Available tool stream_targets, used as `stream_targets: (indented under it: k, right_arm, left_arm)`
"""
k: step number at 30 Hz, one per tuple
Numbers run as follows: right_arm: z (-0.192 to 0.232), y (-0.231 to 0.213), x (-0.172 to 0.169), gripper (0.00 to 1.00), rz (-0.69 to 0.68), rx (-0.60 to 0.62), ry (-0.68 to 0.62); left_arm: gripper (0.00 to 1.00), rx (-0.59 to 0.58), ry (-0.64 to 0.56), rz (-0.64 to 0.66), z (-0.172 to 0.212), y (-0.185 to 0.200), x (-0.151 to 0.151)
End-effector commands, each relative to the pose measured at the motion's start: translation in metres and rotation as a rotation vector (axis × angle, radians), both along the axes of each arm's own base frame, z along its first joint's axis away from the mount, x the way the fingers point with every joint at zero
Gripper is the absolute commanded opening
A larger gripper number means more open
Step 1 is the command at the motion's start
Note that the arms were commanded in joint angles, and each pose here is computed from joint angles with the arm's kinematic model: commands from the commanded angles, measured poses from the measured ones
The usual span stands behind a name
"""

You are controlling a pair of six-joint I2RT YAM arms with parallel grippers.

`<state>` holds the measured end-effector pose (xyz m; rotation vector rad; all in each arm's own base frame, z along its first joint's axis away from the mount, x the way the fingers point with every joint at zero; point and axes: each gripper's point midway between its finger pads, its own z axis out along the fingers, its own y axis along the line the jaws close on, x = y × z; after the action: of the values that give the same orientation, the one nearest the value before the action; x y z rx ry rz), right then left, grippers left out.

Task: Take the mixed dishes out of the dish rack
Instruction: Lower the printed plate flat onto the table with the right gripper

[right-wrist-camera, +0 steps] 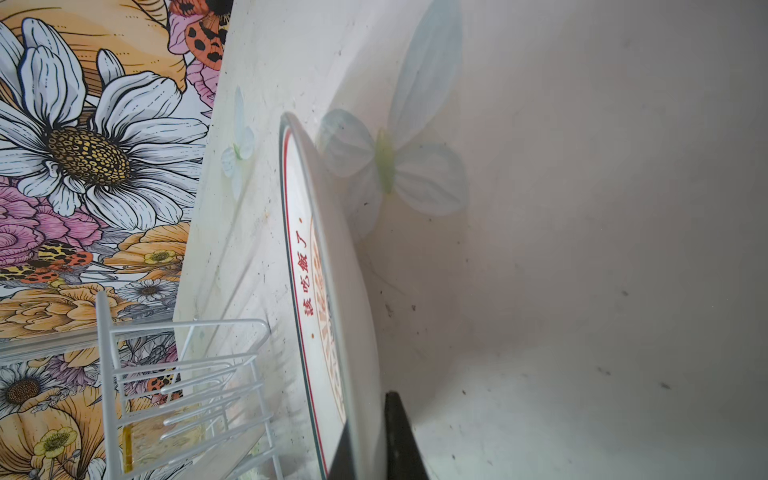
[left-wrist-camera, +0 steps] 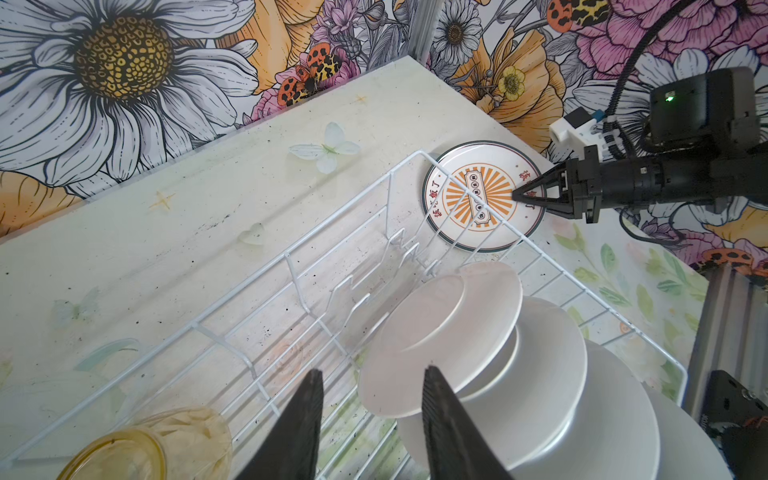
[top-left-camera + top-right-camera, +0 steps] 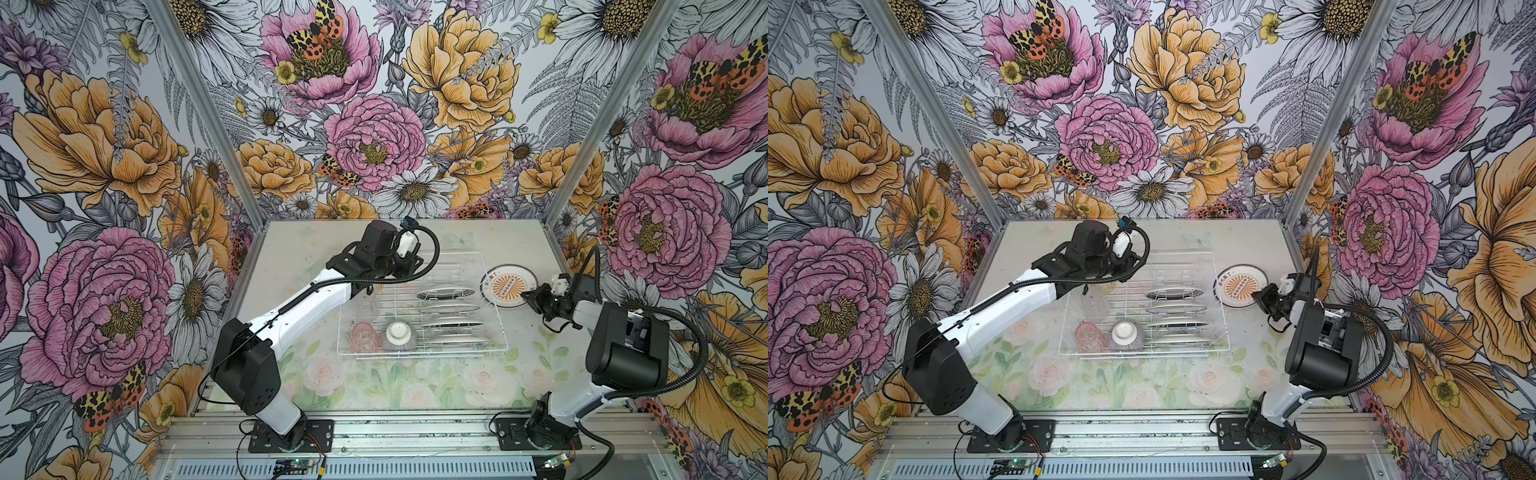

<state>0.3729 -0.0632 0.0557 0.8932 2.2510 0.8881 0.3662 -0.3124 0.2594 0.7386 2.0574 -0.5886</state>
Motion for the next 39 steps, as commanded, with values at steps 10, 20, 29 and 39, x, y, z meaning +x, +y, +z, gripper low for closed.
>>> stream_targets:
  k: [10, 20, 29, 39]
  right_arm:
    - [-0.024, -0.004, -0.015, 0.21, 0.003, -0.082, 0.083]
    - [-0.035, -0.005, -0.024, 0.27, 0.010, -0.108, 0.129]
    - [-0.031, -0.006, -0.031, 0.41, 0.007, -0.134, 0.146]
    - [-0.008, -0.022, -0.049, 0.48, -0.029, -0.252, 0.176]
  left_arm:
    - [0.42, 0.004, -0.023, -0.004, 0.006, 0.004, -0.005]
    - [0.42, 0.006, -0.019, -0.002, 0.004, 0.010, -0.009]
    - [0.44, 0.010, -0.009, -0.001, -0.001, 0.013, -0.010]
    - [0.45, 0.029, 0.004, -0.019, -0.010, 0.007, -0.006]
